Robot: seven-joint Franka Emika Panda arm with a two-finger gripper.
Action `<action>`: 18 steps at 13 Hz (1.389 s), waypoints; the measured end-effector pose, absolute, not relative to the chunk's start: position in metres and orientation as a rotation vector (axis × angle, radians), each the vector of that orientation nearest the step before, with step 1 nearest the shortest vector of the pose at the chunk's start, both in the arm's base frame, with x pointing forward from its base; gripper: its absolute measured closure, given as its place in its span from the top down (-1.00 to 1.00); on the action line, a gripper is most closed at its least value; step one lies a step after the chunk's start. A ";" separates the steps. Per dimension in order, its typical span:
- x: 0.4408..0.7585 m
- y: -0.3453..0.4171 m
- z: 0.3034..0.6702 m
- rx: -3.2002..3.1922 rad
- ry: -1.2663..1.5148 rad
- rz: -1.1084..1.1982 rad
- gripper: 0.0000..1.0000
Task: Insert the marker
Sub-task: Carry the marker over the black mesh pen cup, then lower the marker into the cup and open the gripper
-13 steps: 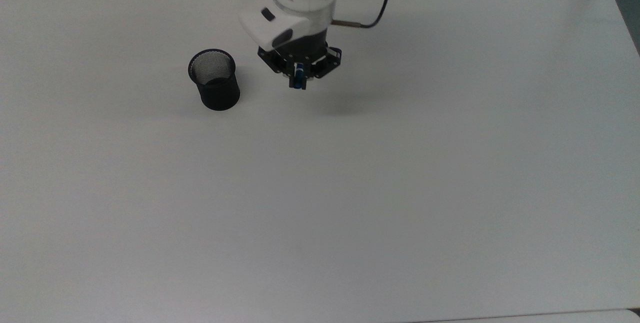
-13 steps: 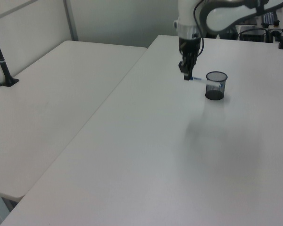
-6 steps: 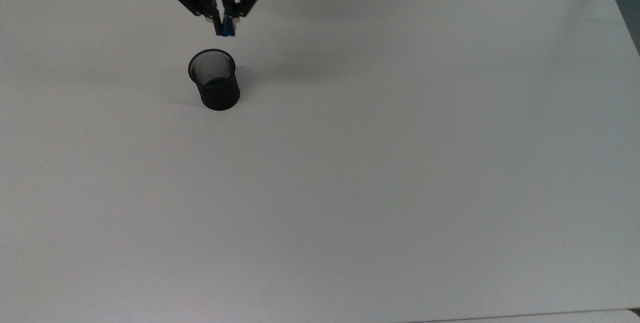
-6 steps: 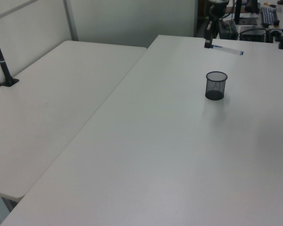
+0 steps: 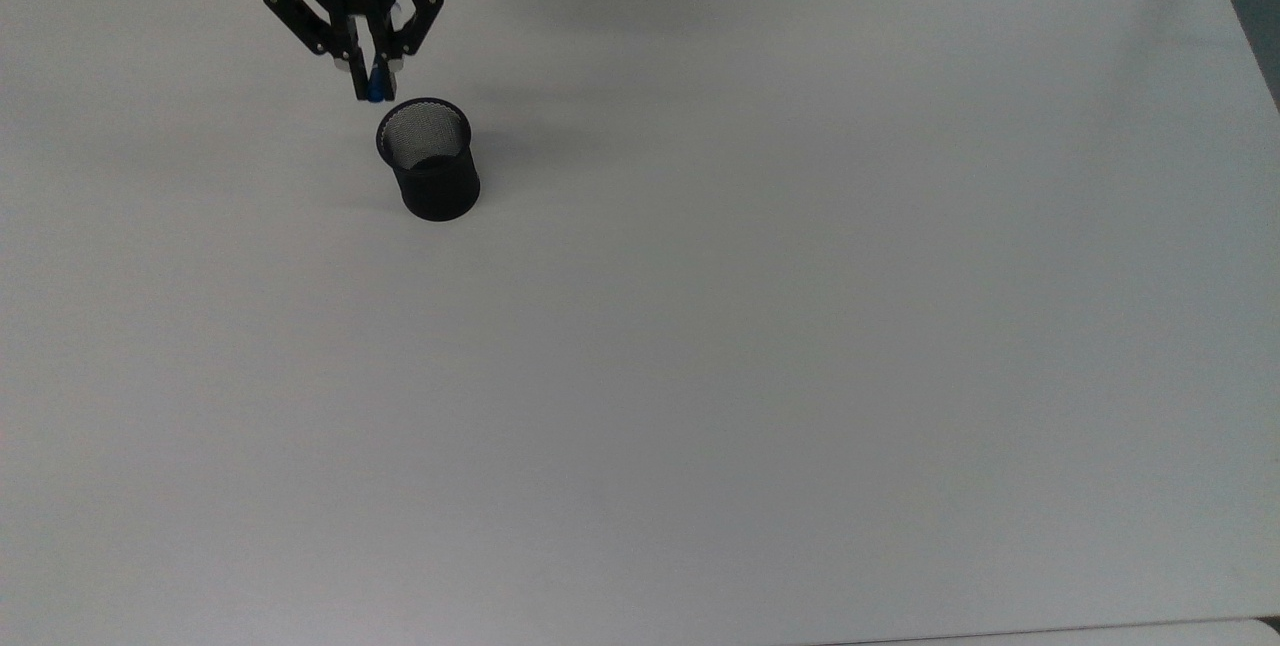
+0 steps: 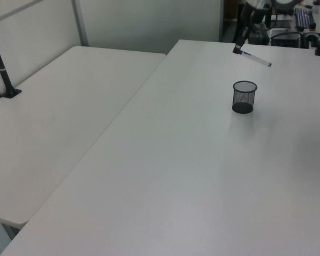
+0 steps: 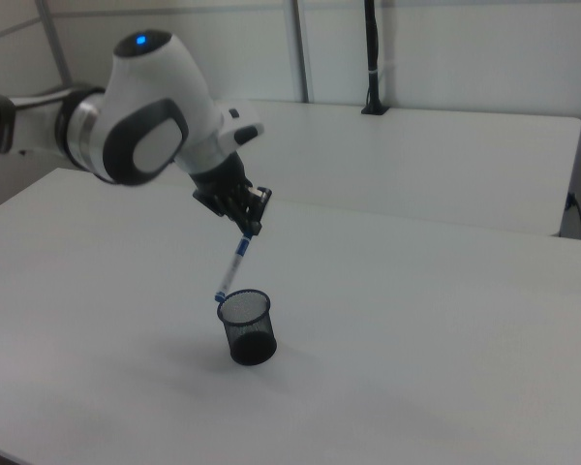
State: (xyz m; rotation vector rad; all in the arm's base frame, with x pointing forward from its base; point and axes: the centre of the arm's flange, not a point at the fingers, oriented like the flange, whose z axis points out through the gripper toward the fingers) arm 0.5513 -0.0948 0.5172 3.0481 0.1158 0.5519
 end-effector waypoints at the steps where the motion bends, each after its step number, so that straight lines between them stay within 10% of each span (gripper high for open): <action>1: 0.552 -0.095 0.506 3.028 0.114 0.606 -0.65; 18: 0.569 -0.055 0.425 2.949 0.073 0.885 -0.65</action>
